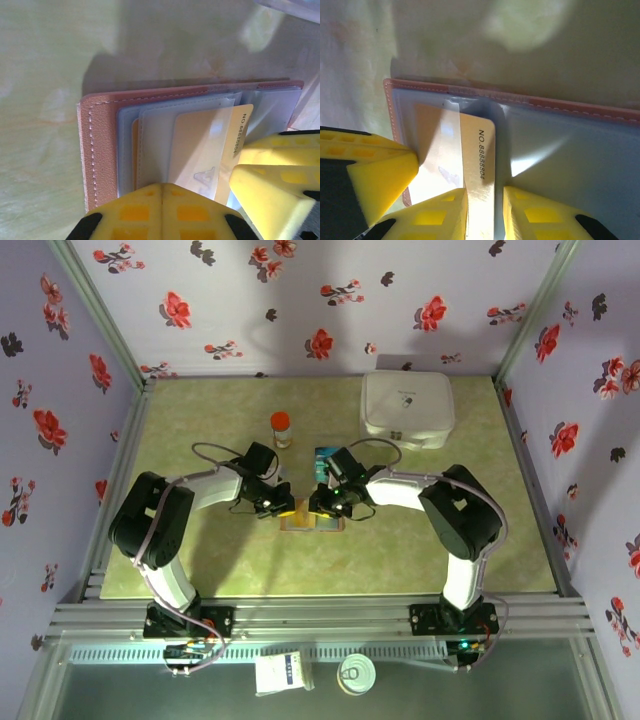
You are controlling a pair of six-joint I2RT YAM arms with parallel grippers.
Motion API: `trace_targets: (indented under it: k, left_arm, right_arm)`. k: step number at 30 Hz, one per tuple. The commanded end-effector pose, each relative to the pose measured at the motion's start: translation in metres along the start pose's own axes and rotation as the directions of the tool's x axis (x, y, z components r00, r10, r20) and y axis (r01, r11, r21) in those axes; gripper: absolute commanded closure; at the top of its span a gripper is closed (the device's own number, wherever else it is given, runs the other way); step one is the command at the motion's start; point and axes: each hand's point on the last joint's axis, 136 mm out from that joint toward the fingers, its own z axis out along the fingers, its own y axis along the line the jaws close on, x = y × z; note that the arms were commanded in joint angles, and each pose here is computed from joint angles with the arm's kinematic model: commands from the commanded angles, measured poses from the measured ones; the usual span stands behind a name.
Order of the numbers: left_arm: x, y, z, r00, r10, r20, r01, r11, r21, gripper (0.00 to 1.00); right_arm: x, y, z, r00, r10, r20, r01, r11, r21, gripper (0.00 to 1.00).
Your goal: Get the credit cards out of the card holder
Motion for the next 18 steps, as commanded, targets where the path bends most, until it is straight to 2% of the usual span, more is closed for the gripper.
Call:
trace_targets:
  k: [1,10,18]
  left_arm:
    - [0.011,0.017,0.008,0.999,-0.018,-0.031,0.017,0.999,-0.05,0.99]
    - [0.012,0.017,0.008,0.999,-0.024,-0.036,0.022,0.999,-0.049,1.0]
    - [0.012,0.016,0.007,0.999,-0.022,-0.036,0.02,0.999,-0.051,1.0]
  right_arm:
    - [0.002,-0.001,0.007,1.0,0.028,-0.014,-0.028,0.999,-0.033,0.74]
    - [-0.006,0.021,-0.007,0.999,0.03,0.035,-0.025,0.99,-0.141,0.79]
    - [-0.008,0.024,-0.009,0.998,0.036,0.043,-0.029,0.987,-0.16,0.86]
